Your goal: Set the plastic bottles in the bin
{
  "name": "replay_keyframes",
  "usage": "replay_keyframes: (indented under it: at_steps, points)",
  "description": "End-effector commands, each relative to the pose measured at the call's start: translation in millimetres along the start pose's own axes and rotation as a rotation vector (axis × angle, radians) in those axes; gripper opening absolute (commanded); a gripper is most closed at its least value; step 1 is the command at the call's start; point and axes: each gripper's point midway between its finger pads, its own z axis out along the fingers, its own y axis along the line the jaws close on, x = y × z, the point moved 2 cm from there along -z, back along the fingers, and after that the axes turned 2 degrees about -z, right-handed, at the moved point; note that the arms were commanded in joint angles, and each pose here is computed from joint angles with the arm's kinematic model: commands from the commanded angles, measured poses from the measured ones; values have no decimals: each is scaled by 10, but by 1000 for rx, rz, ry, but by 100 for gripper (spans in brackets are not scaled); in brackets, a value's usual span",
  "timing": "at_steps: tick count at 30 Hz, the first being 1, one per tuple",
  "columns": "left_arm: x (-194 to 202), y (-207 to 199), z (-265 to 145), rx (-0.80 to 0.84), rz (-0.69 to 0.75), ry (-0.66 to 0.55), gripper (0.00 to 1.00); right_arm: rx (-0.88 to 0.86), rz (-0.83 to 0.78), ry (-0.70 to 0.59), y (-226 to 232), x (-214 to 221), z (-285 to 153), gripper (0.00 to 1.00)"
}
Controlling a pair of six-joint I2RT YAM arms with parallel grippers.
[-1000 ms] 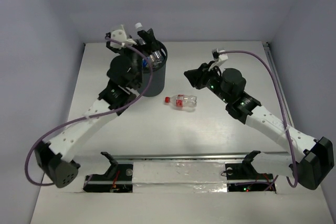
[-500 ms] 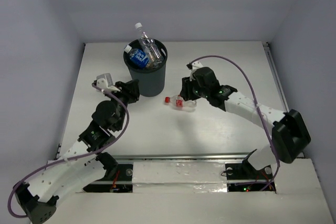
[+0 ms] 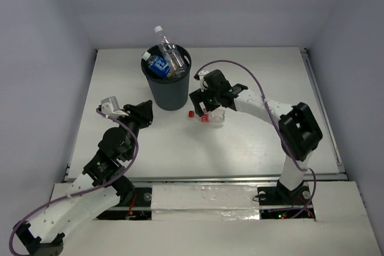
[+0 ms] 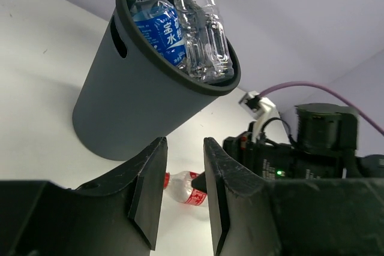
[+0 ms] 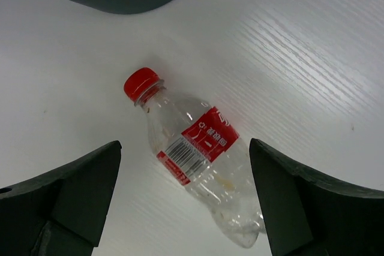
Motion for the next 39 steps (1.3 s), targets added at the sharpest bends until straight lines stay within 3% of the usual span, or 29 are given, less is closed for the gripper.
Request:
replay_keyframes:
  at_steps: [1,10,13,15,21,28,34,39]
  points:
    - [0,9,7,-1,-13,-15,28,-13,-48,17,27,-66,99,92]
    - [56,38,22,-5,1,-8,29,49,116,92,-18,310,309,74]
    - [75,41,28,-7,7,-1,29,47,204,45,22,273,208,68]
    - [64,47,18,-8,4,-5,29,48,249,44,36,358,161,70]
    - [74,37,25,-2,4,-2,29,24,233,-7,38,133,37,90]
    - [71,72,12,-14,7,-6,29,60,172,54,-80,104,262,92]
    - [87,74,33,-19,17,-4,29,45,153,127,-75,323,449,88]
    - [95,82,35,-22,19,-3,29,24,145,135,-46,396,390,87]
